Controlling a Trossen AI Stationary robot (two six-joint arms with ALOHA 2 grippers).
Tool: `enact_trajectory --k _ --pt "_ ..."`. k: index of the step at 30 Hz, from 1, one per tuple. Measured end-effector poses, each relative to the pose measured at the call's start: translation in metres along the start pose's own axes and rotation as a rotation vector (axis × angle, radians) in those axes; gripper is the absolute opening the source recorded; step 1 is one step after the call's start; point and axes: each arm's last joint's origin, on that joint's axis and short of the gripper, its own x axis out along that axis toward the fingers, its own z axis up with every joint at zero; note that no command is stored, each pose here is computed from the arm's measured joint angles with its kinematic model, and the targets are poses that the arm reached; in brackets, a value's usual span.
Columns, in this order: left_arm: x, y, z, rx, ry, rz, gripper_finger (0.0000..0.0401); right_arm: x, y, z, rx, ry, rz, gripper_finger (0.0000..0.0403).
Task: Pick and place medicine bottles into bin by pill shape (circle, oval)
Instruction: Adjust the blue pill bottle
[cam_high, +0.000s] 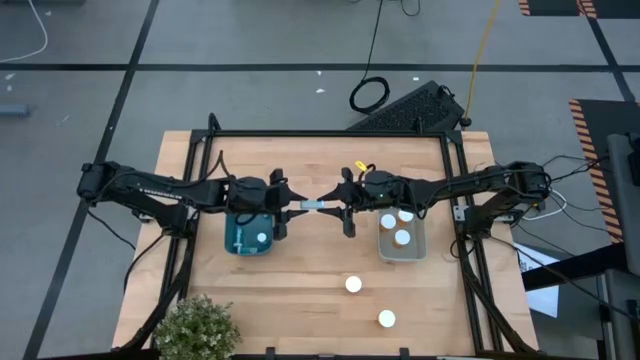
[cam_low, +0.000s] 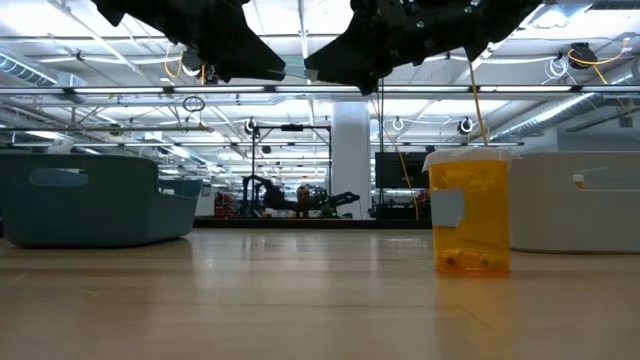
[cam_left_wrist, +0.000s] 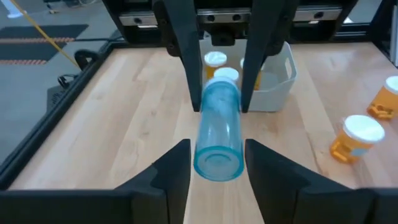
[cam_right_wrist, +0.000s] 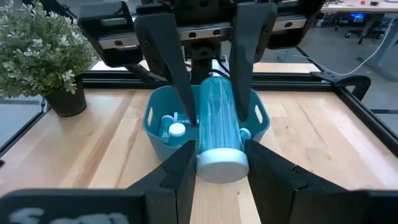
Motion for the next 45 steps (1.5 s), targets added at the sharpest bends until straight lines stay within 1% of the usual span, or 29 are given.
enact_trajectory --k 10,12,16,19,22,25,28,30,32,34,36,38,41,43,45 --pt "0.000 0.000 0.003 0.034 -0.032 -0.004 0.0097 0.000 0.000 0.000 -0.011 0.000 0.001 0.0121" --pt "0.000 0.000 0.003 0.034 -0.032 -0.005 0.0096 0.000 0.000 0.000 -0.011 0.000 0.001 0.0121" --pt "0.000 0.000 0.003 0.032 -0.033 -0.004 0.0113 0.000 0.000 0.000 -0.011 -0.004 0.000 0.0121" --pt "-0.002 0.000 0.005 0.031 -0.042 -0.001 0.0115 0.000 0.000 0.002 -0.011 -0.020 0.000 0.0128" --pt "-0.009 0.001 0.008 0.028 -0.061 0.002 0.0105 -0.003 0.000 0.005 -0.014 -0.028 -0.002 0.0156" --pt "-0.021 0.003 0.014 0.019 -0.092 0.007 0.0099 -0.010 0.001 0.010 -0.047 -0.043 -0.006 0.0199" --pt "-0.036 0.004 0.017 0.021 -0.103 0.003 0.0100 -0.021 0.001 0.009 -0.082 -0.062 -0.007 0.0244" --pt "-0.045 0.004 0.019 0.023 -0.117 -0.002 0.0105 -0.028 0.002 0.005 -0.089 -0.101 -0.010 0.0266" --pt "-0.052 0.005 0.022 0.024 -0.151 -0.002 0.0106 -0.031 0.002 -0.002 -0.094 -0.177 -0.013 0.0280" --pt "-0.053 0.005 0.026 0.025 -0.233 0.003 0.0107 -0.032 0.003 -0.013 -0.092 -0.253 -0.012 0.0286" --pt "-0.051 0.005 0.024 0.028 -0.301 0.009 0.0107 -0.033 0.003 -0.020 -0.095 -0.328 -0.016 0.0286" --pt "-0.046 0.005 0.027 0.022 -0.426 0.020 0.0107 -0.034 0.003 -0.024 -0.102 -0.405 -0.020 0.0283" --pt "-0.037 0.004 0.022 0.019 -0.556 0.029 0.0107 -0.034 0.003 -0.020 -0.113 -0.499 -0.024 0.0273" --pt "-0.030 0.004 0.024 0.027 -0.641 0.030 0.0108 -0.034 0.003 -0.014 -0.120 -0.563 -0.027 0.0266" --pt "-0.025 0.004 0.025 0.040 -0.698 0.028 0.0108 -0.034 0.003 -0.007 -0.123 -0.617 -0.030 0.0259"
